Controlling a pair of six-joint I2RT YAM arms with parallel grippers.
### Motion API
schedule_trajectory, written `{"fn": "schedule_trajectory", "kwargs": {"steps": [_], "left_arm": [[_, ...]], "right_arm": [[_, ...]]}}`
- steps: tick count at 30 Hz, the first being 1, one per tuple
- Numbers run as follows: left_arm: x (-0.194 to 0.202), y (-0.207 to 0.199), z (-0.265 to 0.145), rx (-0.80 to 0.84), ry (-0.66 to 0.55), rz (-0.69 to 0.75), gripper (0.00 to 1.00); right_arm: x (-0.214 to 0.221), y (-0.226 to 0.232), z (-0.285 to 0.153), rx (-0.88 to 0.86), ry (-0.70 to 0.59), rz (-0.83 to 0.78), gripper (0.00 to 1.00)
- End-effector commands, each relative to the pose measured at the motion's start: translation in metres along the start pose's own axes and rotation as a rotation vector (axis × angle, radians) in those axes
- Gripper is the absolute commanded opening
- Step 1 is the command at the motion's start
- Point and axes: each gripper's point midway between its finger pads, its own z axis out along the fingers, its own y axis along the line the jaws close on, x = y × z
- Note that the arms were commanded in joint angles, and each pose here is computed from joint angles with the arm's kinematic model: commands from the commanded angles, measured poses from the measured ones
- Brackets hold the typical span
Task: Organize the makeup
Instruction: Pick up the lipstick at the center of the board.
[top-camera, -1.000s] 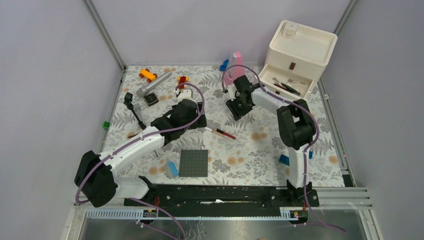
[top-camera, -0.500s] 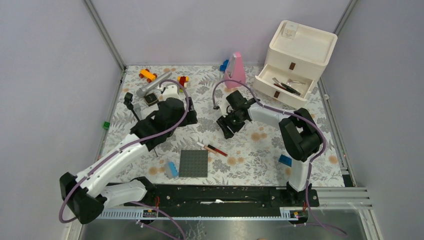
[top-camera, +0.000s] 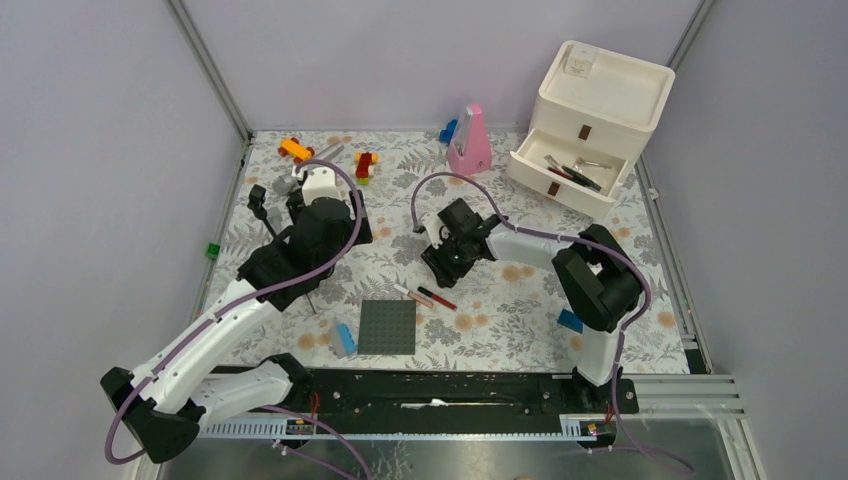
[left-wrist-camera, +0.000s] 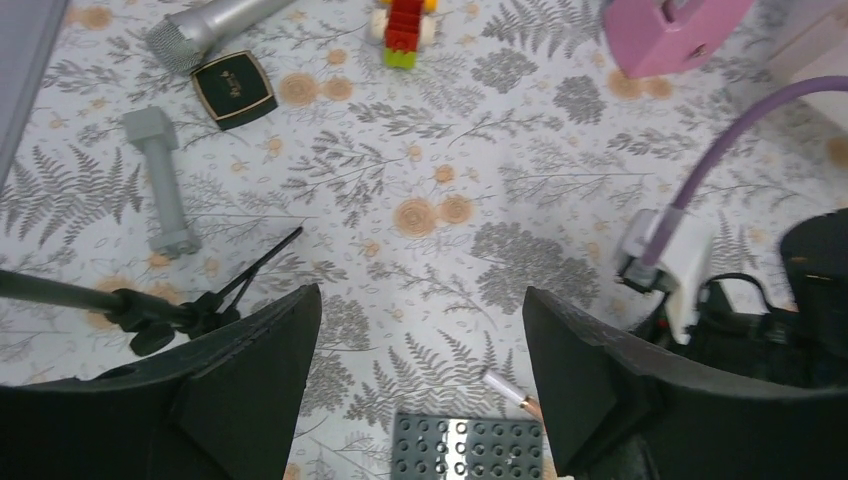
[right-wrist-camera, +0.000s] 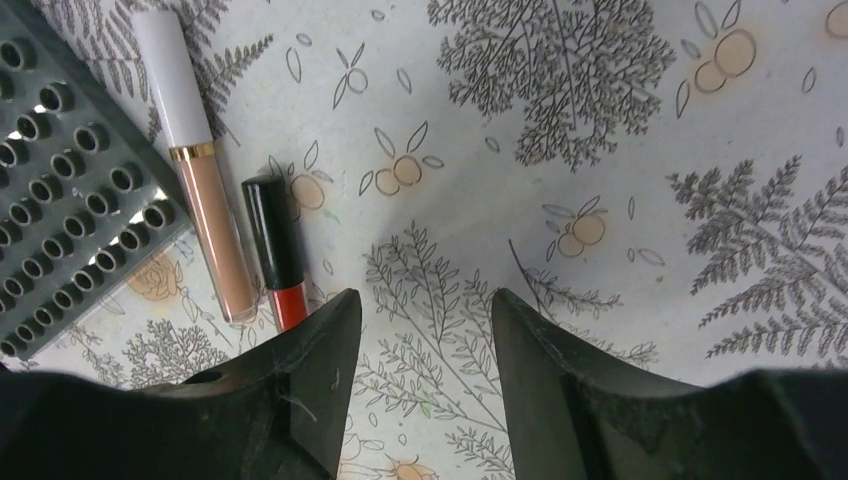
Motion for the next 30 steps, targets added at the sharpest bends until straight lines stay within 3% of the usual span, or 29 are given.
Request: {"fn": "schedule_trajectory", "kwargs": {"steps": [1, 11, 18, 26, 30], "left_arm": [[-0.002, 0.019, 0.0, -0.069, -0.051, 0.014, 0.81], [0.005, 0.022, 0.004, -0.081, -0.044, 0.02, 0.81], [0.007, 0.023, 0.005, -0.079, -0.039, 0.022, 0.81], [0.008, 0.023, 0.006, -0.074, -0.034, 0.021, 0.81], [0.008, 0.024, 0.006, -0.076, -0.033, 0.02, 0.81]], "right_arm": [[0.006, 0.013, -0.006, -0.018, -0.035, 0.022, 0.58], [0.022, 0.037, -0.014, -0.103, -0.028, 0.033, 0.61], [0.033, 0.04, -0.007, -0.07, 0.013, 0.029, 0.61], [0.013, 0.043, -0.023, -0.04, -0.067, 0.017, 0.62], [0.016, 0.054, -0.026, -0.078, -0.047, -0.001, 0.62]]}}
